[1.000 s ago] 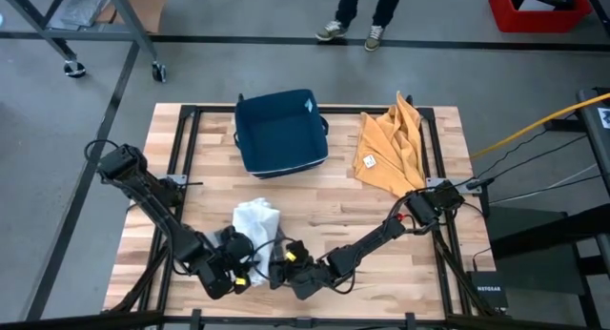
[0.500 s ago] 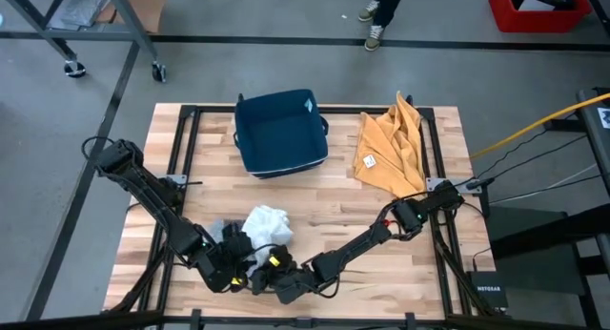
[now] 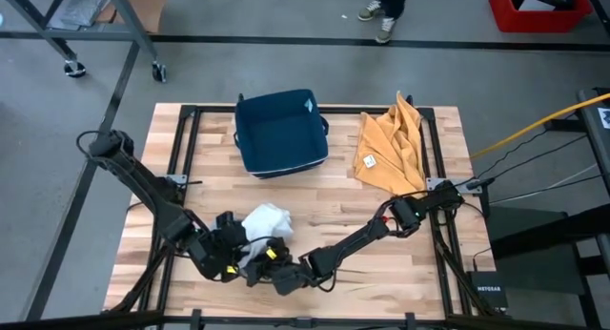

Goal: Fold towel
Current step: Stack the folded white patterned towel on top of the folded gray patterned towel

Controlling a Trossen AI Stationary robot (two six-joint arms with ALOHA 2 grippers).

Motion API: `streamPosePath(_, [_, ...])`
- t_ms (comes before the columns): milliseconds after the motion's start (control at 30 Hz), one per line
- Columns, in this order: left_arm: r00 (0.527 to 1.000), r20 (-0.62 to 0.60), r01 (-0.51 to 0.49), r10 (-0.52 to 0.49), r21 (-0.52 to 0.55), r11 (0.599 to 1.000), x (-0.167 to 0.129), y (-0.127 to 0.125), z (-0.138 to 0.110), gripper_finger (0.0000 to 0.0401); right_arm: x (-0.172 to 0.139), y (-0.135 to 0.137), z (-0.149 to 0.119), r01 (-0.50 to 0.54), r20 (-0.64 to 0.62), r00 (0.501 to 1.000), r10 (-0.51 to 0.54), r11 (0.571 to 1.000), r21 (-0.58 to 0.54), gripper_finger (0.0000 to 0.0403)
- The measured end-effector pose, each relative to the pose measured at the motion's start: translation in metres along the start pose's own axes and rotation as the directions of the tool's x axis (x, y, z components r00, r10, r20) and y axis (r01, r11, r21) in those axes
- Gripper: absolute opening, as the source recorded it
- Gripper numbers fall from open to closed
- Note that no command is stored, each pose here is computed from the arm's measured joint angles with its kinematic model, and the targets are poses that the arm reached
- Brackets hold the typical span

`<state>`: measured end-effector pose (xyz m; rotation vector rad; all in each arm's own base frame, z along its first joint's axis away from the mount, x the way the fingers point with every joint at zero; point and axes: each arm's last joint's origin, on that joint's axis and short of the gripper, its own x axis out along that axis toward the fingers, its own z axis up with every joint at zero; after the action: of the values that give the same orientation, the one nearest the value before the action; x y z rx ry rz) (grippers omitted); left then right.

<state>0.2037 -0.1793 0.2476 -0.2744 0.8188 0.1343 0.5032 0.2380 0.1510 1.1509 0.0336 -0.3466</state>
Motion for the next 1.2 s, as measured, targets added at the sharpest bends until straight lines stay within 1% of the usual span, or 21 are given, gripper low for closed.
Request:
streamPosePath(100, [1.000, 0.001, -0.010, 0.010, 0.030, 0.999, 0.000, 0.003, 0.003, 0.0136, 0.006, 0.008, 0.009, -0.006, 0.017, 1.000, 0.007, 0.998, -0.064, 0.0177])
streamPosePath(167, [1.000, -0.001, -0.022, 0.022, 0.052, 0.998, -0.005, 0.007, 0.005, 0.0135, 0.010, 0.009, 0.015, 0.006, 0.026, 1.000, -0.003, 0.995, -0.103, 0.0177])
streamPosePath(267, [0.999, -0.013, -0.040, 0.041, 0.073, 0.997, -0.014, 0.014, 0.008, 0.0126, 0.015, 0.008, 0.022, 0.010, 0.051, 0.999, -0.005, 0.995, -0.096, 0.0177])
streamPosePath(433, [0.997, -0.024, -0.071, 0.076, 0.169, 0.983, -0.026, 0.029, 0.013, 0.0102, 0.026, 0.006, 0.036, 0.025, 0.089, 0.996, -0.014, 0.993, -0.115, 0.0177])
streamPosePath(533, [0.995, -0.030, -0.088, 0.097, 0.208, 0.974, -0.030, 0.037, 0.017, 0.0089, 0.032, 0.004, 0.045, 0.030, 0.105, 0.994, -0.016, 0.991, -0.128, 0.0177])
streamPosePath(800, [0.990, -0.032, -0.128, 0.140, 0.247, 0.960, -0.038, 0.055, 0.025, 0.0072, 0.046, 0.005, 0.069, -0.005, 0.155, 0.987, 0.033, 0.984, -0.176, 0.0177])
streamPosePath(967, [0.989, -0.029, -0.133, 0.144, 0.240, 0.962, -0.042, 0.059, 0.027, 0.0072, 0.049, 0.009, 0.074, 0.014, 0.152, 0.988, 0.019, 0.978, -0.208, 0.0177])
streamPosePath(1100, [0.991, -0.022, -0.121, 0.133, 0.288, 0.950, -0.042, 0.058, 0.027, 0.0072, 0.046, 0.013, 0.072, 0.044, 0.181, 0.983, 0.008, 0.959, -0.279, 0.0177])
streamPosePath(1200, [0.990, -0.015, -0.125, 0.137, 0.323, 0.938, -0.041, 0.059, 0.029, 0.0072, 0.048, 0.013, 0.075, 0.054, 0.200, 0.980, 0.006, 0.955, -0.293, 0.0177])
